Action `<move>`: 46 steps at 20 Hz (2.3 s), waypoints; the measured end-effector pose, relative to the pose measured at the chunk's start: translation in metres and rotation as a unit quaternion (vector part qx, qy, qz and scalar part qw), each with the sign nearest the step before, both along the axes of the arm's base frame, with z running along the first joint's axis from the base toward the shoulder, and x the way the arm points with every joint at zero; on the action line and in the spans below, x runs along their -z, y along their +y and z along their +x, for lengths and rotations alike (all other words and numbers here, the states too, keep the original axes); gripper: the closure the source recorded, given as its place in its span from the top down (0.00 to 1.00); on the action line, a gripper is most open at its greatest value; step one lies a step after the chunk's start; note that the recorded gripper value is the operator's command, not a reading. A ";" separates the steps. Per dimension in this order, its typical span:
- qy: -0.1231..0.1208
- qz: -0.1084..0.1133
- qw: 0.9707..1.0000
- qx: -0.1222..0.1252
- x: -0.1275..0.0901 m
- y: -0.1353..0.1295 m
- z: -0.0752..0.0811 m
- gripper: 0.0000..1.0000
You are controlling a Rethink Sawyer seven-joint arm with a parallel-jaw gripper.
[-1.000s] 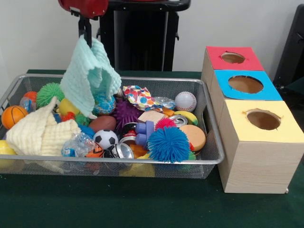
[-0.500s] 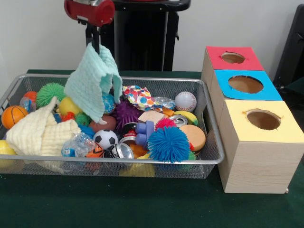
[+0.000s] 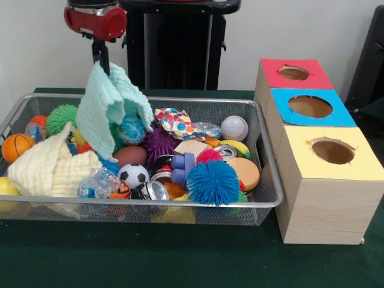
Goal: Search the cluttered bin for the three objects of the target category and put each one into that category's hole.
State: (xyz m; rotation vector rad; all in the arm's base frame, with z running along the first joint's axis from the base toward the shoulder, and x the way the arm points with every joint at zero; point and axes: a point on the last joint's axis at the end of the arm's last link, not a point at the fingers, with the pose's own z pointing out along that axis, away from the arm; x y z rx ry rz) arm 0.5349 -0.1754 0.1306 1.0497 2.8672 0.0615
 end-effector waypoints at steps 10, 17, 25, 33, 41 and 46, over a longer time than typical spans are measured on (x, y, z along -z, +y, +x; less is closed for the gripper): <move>-0.013 0.004 1.000 0.008 0.009 -0.045 -0.001 0.00; -0.017 0.006 1.000 -0.015 0.016 -0.045 0.001 1.00; -0.022 0.010 0.999 -0.034 0.017 -0.033 0.008 1.00; -0.034 -0.003 0.996 -0.079 0.001 0.012 0.029 1.00; -0.040 -0.017 0.987 -0.156 -0.011 0.101 0.048 1.00; -0.056 -0.026 0.979 -0.192 -0.001 0.148 0.052 1.00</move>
